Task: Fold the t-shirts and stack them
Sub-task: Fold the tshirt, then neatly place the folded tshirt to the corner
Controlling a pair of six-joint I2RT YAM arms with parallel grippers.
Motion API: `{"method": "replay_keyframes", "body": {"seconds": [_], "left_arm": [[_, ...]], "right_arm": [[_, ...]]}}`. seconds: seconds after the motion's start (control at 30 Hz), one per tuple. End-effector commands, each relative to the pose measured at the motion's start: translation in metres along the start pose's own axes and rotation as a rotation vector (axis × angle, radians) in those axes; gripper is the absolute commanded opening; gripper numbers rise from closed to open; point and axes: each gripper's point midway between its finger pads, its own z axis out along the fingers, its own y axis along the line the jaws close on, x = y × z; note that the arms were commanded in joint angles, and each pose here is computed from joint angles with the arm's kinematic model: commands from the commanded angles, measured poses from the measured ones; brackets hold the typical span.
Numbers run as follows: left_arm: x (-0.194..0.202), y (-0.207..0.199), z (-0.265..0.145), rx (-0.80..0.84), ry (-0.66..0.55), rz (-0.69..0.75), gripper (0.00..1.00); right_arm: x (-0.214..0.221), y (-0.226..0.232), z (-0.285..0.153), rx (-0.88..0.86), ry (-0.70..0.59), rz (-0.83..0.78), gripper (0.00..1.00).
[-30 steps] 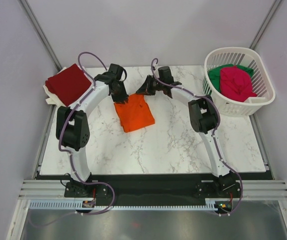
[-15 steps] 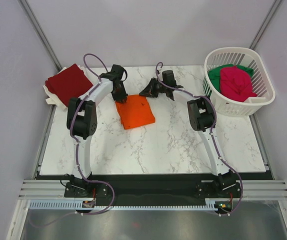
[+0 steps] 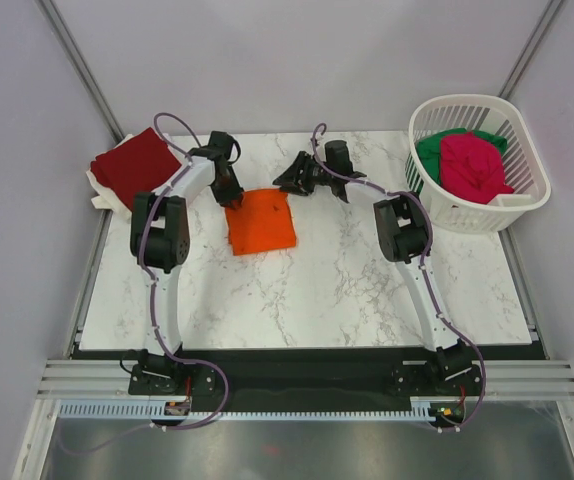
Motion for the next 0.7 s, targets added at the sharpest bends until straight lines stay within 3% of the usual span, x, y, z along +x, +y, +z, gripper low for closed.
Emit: {"method": "replay_keyframes", "body": {"seconds": [0.0,0.1,0.2,0.23,0.33,0.43,0.47,0.67], "left_arm": [[-0.032,-0.021,-0.064,0.107,-0.12,0.017,0.34],[-0.036,-0.04,-0.109,0.23,-0.15,0.068,0.4],[-0.031,-0.029,-0.128,0.218,-0.177,0.089,0.49],[-0.026,-0.023,-0.135,0.207,-0.189,0.095,0.56],[-0.021,-0.003,-0.127,0.148,-0.197,0.083,0.68],[-0.007,0.002,-0.101,0.224,-0.149,0.1,0.64],[-0.017,-0.01,-0.105,0.302,-0.208,0.107,0.64],[-0.019,0.014,-0.078,0.352,-0.201,-0.01,0.71]], "right_arm": [[-0.027,0.028,-0.013,-0.028,-0.059,-0.078,0.62],[-0.043,0.054,-0.028,-0.037,-0.092,-0.116,0.67],[-0.051,0.073,-0.049,-0.022,-0.13,-0.155,0.68],[-0.05,0.079,-0.061,-0.003,-0.149,-0.164,0.69],[-0.039,0.087,-0.082,0.028,-0.157,-0.191,0.7],[-0.015,0.085,-0.101,0.056,-0.135,-0.183,0.7],[-0.009,0.085,-0.106,0.057,-0.136,-0.187,0.7],[0.058,0.063,-0.146,0.128,-0.084,-0.157,0.72]]}}
